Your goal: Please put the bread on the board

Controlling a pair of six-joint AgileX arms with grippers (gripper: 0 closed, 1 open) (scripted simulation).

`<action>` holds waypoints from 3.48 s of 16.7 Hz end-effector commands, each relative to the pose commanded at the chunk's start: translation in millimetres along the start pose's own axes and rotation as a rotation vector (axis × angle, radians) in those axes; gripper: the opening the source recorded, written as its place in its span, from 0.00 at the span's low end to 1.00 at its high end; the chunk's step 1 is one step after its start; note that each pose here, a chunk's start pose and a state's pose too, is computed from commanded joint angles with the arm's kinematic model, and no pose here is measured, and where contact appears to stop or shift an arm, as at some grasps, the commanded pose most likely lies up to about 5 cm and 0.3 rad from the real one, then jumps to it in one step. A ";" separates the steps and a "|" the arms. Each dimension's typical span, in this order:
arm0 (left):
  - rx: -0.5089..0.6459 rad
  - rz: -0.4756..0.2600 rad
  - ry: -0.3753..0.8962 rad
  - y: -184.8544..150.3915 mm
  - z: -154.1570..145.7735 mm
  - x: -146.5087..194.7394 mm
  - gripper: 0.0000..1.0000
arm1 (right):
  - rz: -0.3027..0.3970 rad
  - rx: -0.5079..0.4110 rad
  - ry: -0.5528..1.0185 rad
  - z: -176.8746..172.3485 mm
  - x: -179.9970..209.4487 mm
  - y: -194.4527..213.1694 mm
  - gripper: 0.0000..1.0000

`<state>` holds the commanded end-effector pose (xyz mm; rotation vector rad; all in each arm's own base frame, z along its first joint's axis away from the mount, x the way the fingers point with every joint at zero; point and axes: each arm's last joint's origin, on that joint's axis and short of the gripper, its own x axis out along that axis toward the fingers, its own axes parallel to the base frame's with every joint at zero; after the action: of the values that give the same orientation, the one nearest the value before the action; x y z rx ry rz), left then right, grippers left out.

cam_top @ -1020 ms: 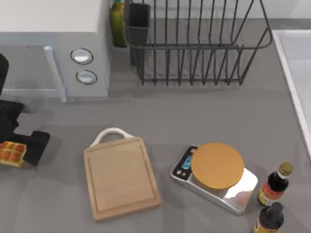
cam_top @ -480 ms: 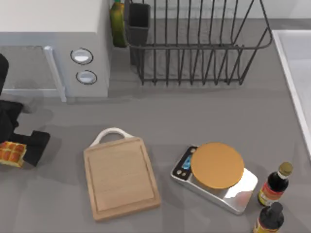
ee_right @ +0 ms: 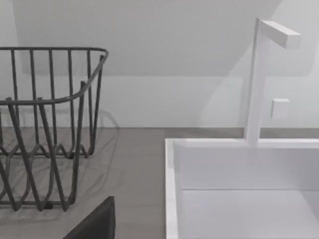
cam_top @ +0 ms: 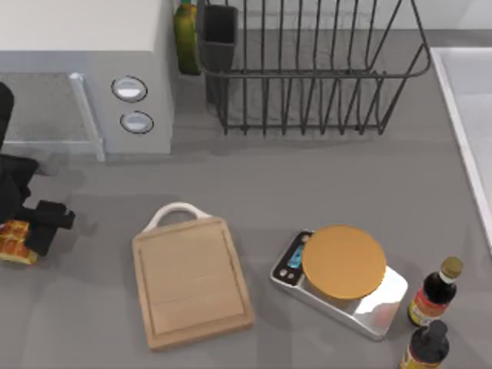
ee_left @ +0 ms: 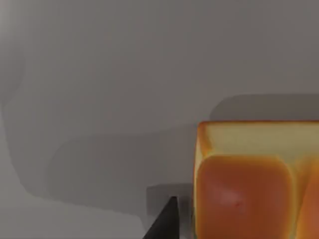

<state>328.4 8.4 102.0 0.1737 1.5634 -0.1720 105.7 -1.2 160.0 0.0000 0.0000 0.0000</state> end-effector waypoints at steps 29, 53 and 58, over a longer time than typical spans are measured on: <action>-0.012 -0.001 -0.005 -0.1 -4.8 -111.5 0.00 | 0.000 0.000 0.000 0.0 0.0 0.0 1.00; -1.629 -0.174 -0.084 -171.3 20.5 -129.7 0.00 | 0.000 0.000 0.000 0.0 0.0 0.0 1.00; -1.764 -0.071 -0.026 -203.8 14.4 -96.5 0.00 | 0.000 0.000 0.000 0.0 0.0 0.0 1.00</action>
<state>297.9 -193.6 198.2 -1.2405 1.2034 1.1312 105.7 -1.2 160.0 0.0000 0.0000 0.0000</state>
